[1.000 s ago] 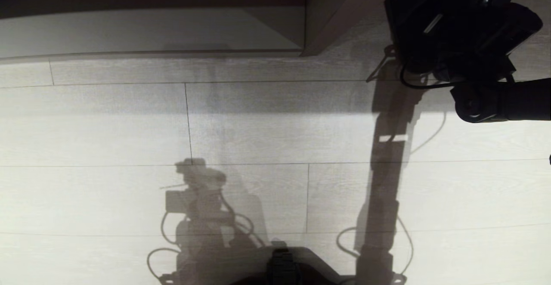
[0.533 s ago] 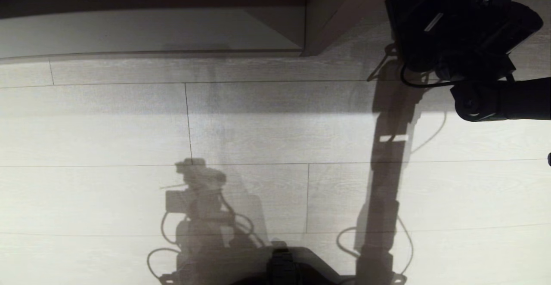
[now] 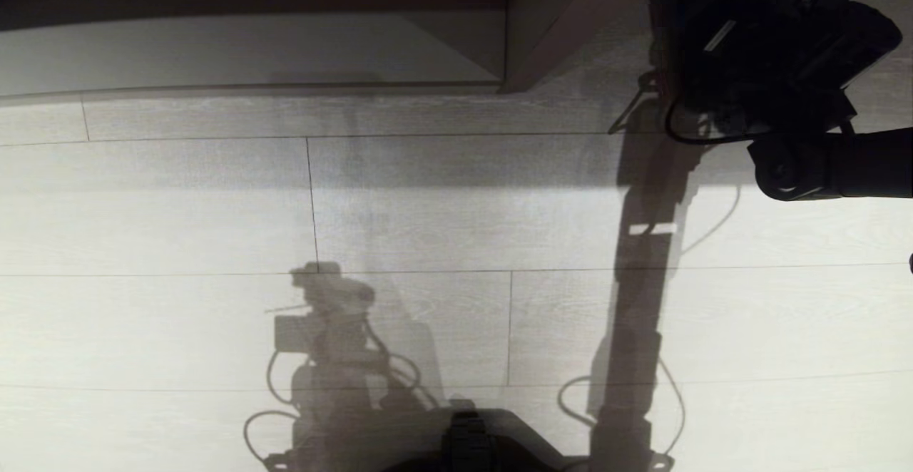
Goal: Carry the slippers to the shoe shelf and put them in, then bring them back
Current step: Pick up the slippers on the floor
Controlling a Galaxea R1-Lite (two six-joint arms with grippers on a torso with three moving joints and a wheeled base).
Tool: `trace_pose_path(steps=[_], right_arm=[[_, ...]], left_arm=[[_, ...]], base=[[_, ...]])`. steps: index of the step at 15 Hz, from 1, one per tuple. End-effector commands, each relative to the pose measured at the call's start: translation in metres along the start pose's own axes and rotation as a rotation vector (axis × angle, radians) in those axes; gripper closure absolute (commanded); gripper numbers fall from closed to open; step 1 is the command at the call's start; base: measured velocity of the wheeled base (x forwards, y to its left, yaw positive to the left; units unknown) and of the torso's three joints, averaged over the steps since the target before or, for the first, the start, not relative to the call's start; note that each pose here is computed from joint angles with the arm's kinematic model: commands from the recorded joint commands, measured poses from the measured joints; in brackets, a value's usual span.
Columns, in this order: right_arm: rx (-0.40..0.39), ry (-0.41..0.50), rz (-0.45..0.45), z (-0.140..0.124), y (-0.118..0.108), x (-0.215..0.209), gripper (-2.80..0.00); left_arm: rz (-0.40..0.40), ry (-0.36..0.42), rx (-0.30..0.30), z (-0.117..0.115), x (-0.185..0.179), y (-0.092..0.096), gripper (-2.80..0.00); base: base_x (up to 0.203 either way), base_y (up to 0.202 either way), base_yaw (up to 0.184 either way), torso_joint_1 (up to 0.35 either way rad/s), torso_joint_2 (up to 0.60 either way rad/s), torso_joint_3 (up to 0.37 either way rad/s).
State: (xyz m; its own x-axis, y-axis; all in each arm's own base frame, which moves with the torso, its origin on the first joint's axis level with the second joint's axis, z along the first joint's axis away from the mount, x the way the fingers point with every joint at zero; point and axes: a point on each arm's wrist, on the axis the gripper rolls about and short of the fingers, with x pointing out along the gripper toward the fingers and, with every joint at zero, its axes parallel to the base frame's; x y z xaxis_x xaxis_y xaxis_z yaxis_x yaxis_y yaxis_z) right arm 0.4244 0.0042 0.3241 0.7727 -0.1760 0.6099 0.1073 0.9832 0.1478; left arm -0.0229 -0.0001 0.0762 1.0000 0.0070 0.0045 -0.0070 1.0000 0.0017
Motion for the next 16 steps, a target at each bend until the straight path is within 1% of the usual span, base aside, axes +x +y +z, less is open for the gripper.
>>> trace_pose_path(steps=[1,8,9,11,13,15,16], right_arm=[[0.002,-0.01,0.0,0.003,0.0,0.0,0.0],[0.004,-0.015,-0.003,0.01,-0.001,-0.002,0.0],[0.007,-0.013,-0.002,0.016,-0.001,-0.004,0.0],[0.014,-0.014,-0.003,0.038,-0.002,-0.013,0.0],[0.014,0.008,-0.003,0.048,-0.002,-0.021,0.0],[0.015,-0.007,0.001,0.075,-0.001,-0.033,0.0],[0.012,0.0,0.004,0.08,-0.001,-0.037,0.0]], left_arm=[[0.001,0.0,0.0,0.0,0.0,0.0,0.0],[0.001,0.0,0.0,0.0,0.0,0.0,0.0],[0.001,0.0,0.0,0.0,0.0,0.0,0.0],[0.001,0.0,0.0,0.0,0.0,0.0,0.0],[0.001,0.001,0.0,0.0,0.0,0.0,0.0],[0.001,0.0,0.0,0.0,0.0,0.0,0.0],[0.001,0.0,0.0,0.0,0.0,0.0,0.0]], base=[[0.0,0.0,0.0,0.0,0.0,0.0],[0.0,0.0,0.0,0.0,0.0,0.0],[0.0,0.0,0.0,0.0,0.0,0.0],[0.0,0.0,0.0,0.0,0.0,0.0],[0.0,0.0,0.0,0.0,0.0,0.0],[0.0,0.0,0.0,0.0,0.0,0.0],[0.0,0.0,0.0,0.0,0.0,0.0]])
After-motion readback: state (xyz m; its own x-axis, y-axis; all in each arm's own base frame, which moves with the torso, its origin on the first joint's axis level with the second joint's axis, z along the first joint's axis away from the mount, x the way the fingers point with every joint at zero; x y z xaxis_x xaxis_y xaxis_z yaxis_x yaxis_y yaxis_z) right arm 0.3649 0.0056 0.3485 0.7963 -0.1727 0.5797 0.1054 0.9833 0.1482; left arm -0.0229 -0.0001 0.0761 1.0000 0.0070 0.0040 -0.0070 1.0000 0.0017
